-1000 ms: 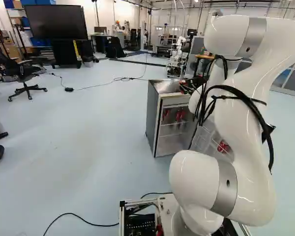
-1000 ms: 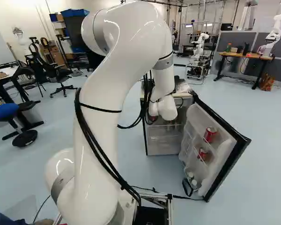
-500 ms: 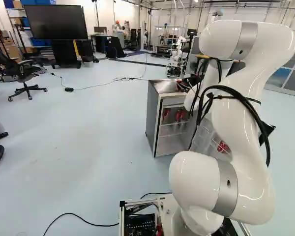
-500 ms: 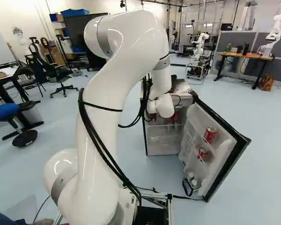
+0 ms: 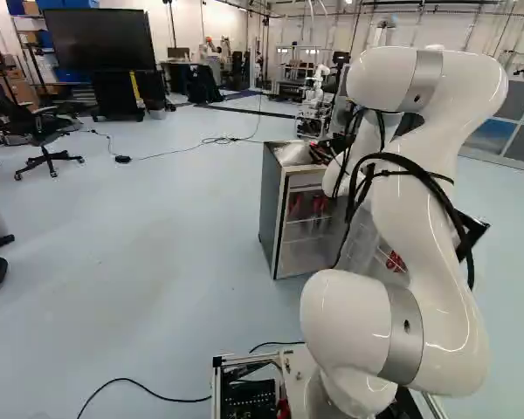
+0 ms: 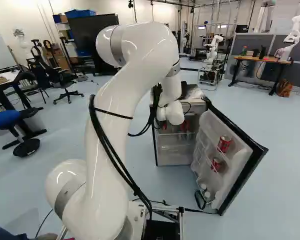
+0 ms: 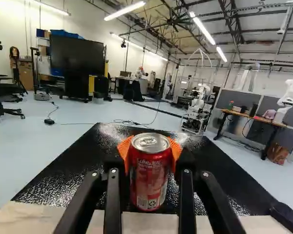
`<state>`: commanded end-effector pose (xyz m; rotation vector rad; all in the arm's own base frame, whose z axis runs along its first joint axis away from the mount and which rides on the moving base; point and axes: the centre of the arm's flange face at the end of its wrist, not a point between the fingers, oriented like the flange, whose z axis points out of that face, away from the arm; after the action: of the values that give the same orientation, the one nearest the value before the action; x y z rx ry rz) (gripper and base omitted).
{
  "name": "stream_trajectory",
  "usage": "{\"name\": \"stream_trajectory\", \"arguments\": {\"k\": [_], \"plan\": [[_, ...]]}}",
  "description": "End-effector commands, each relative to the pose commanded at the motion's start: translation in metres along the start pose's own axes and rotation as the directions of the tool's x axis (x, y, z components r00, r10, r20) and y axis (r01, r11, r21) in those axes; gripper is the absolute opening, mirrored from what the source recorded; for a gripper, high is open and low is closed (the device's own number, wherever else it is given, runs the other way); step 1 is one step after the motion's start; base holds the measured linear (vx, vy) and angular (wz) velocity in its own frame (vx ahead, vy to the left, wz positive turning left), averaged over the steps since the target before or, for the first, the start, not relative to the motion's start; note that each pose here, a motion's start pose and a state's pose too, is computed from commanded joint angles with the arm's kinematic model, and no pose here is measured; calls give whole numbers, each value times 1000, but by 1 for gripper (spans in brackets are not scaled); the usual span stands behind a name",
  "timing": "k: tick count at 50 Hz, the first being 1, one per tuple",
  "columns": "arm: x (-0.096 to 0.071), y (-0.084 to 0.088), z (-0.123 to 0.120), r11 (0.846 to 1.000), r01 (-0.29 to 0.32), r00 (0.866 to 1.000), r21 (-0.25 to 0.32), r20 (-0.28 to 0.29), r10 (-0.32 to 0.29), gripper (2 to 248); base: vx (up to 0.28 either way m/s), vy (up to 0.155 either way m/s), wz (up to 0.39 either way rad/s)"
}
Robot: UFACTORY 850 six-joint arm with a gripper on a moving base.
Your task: Grab a drink from the fridge
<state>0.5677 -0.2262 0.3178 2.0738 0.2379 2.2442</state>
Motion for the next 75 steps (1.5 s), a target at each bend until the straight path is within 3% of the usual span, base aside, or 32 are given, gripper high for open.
{"name": "stream_trajectory", "arguments": {"k": [3,4,8,9,13,14,18,19,29,42,58,75], "plan": [[0,0,0,1000,0,1000,0,0,0,109,0,0,0],[0,0,0,1000,0,1000,0,0,0,141,0,0,0],[0,0,0,1000,0,1000,0,0,0,141,0,0,0],[0,0,0,1000,0,1000,0,0,0,176,0,0,0],[0,0,0,1000,0,1000,0,0,0,176,0,0,0],[0,0,0,1000,0,1000,0,0,0,211,0,0,0],[0,0,0,1000,0,1000,0,0,0,211,0,0,0],[0,0,0,1000,0,1000,0,0,0,245,0,0,0],[2,0,0,1000,2,1000,0,-3,-2,247,0,0,0],[17,1,-5,1000,9,1000,-4,-16,-9,247,0,0,0],[43,2,-30,1000,15,1000,-23,-20,-15,247,0,0,0],[65,20,-57,997,28,999,-74,-28,-30,247,0,0,0]]}}
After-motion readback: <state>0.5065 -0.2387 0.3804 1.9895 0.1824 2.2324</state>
